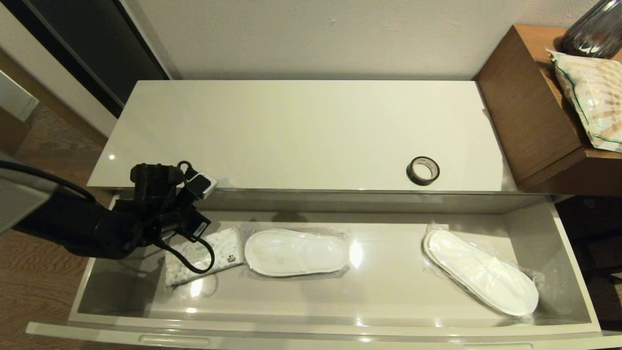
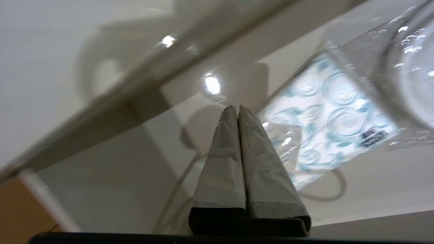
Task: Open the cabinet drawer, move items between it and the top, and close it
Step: Take out the tissue from the drawer
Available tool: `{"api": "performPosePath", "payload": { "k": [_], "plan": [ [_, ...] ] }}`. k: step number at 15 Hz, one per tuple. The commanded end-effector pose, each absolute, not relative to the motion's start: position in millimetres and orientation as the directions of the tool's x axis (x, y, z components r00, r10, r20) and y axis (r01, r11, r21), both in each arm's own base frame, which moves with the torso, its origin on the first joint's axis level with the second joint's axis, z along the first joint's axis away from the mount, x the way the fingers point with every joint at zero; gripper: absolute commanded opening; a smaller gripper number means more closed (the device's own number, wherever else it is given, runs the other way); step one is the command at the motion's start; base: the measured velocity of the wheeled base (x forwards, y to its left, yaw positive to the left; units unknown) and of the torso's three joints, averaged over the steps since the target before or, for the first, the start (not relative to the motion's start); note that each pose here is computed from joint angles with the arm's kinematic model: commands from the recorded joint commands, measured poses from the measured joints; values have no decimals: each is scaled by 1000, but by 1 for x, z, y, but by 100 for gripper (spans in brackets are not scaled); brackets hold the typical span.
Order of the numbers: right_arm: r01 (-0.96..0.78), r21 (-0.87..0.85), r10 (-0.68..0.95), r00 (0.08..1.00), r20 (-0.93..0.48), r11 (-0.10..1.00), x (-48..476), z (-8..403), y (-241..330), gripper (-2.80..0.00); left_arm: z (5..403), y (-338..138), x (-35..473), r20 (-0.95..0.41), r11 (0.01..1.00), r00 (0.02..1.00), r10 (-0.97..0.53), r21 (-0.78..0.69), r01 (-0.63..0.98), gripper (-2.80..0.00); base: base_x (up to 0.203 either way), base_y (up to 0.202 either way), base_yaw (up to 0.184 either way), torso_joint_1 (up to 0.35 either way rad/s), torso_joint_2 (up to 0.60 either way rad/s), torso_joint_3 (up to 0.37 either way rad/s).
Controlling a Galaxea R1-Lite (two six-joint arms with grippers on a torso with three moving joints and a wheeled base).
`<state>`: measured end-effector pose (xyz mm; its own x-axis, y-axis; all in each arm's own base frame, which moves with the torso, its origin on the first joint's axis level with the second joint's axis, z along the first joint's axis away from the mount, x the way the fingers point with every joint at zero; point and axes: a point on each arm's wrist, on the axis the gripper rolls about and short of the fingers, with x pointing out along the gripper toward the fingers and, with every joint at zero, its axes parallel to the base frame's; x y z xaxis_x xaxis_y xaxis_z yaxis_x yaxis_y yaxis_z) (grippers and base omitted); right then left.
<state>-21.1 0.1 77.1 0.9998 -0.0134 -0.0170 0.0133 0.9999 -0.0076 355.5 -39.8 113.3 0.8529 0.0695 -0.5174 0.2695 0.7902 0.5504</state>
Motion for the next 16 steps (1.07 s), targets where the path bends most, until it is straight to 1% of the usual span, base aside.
{"api": "performPosePath", "payload": {
  "k": [1,3,6,9,11,16],
  "plan": [
    [14,-8,-14,1000,-18,1000,-21,77,0,-280,109,-40,355,-501,794,863,66,550,258,-280,0,0,0,0,0,0],
    [14,-8,-14,1000,-18,1000,-21,77,0,-280,106,-40,354,-495,811,866,71,534,239,-280,0,0,0,0,0,0],
    [14,-8,-14,1000,-18,1000,-21,77,0,-280,109,-49,350,-464,810,869,171,569,144,-280,0,0,0,0,0,0],
    [14,-8,-14,1000,-18,1000,-21,77,0,-280,99,-51,355,-471,856,876,103,491,163,-280,0,0,0,0,0,0],
    [14,-8,-14,1000,-18,1000,-21,77,0,-280,102,-51,355,-469,855,878,100,491,165,-280,0,0,0,0,0,0],
    [14,-8,-14,1000,-18,1000,-21,77,0,-280,94,-56,356,-480,851,871,101,496,175,-280,0,0,0,0,0,0]
  ]
}}
